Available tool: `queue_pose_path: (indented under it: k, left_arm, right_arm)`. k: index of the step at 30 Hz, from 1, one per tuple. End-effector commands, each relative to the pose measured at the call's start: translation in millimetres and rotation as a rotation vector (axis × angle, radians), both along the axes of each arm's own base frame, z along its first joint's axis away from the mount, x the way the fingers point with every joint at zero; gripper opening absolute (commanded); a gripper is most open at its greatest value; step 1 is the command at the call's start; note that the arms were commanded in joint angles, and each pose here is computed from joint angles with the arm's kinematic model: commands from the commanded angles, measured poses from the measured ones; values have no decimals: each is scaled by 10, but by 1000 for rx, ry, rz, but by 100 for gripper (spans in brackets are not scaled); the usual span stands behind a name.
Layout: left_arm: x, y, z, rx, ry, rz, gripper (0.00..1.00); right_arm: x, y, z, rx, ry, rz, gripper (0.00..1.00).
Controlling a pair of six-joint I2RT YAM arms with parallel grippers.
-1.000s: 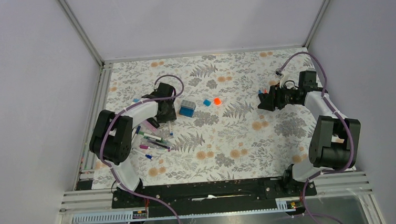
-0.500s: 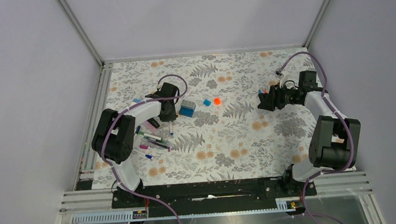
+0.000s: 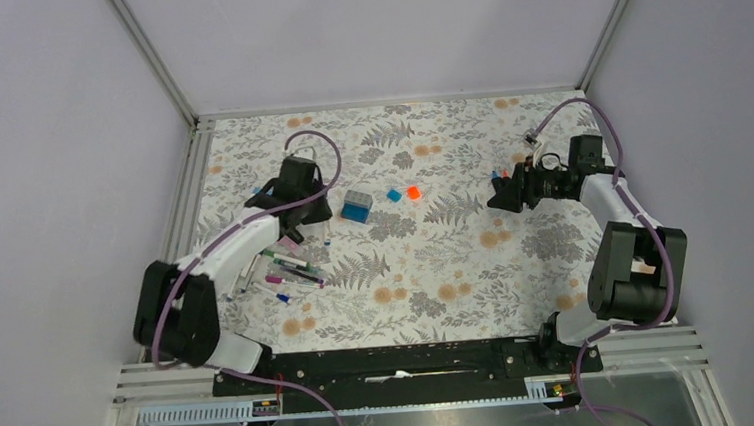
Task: Open the pen caps
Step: Pick up the pen from the center of the board.
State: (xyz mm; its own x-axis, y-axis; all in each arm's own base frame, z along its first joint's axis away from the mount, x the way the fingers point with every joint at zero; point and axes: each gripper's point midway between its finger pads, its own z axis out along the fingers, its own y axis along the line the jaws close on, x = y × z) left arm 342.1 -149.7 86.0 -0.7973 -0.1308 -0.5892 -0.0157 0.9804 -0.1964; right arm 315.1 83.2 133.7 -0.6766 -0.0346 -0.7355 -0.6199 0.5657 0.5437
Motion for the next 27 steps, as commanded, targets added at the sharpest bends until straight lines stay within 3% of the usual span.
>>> queue_pose_path:
  k: [1,6,9,16,27]
  left_arm:
    - [21,-392,697,-240,-229,-165,0]
    - [-146,-816,1235,-593,-388,-268,0]
    - [-180,-1007,1486,-739,-468,-292,0]
    - [-243,-1628,1688,-856,-498,-380,0]
    - [-250,-2410,1670,-882,-481,-415,0]
  right_arm:
    - [-65,131,317,76,-112,82,58]
    - [-139,340,431,145,-123,144,59]
    - [-200,564,511,218,-90,180,58]
    - [-219,908,742,406,-37,122,59]
    - [-235,1241,601,455,173,77,58]
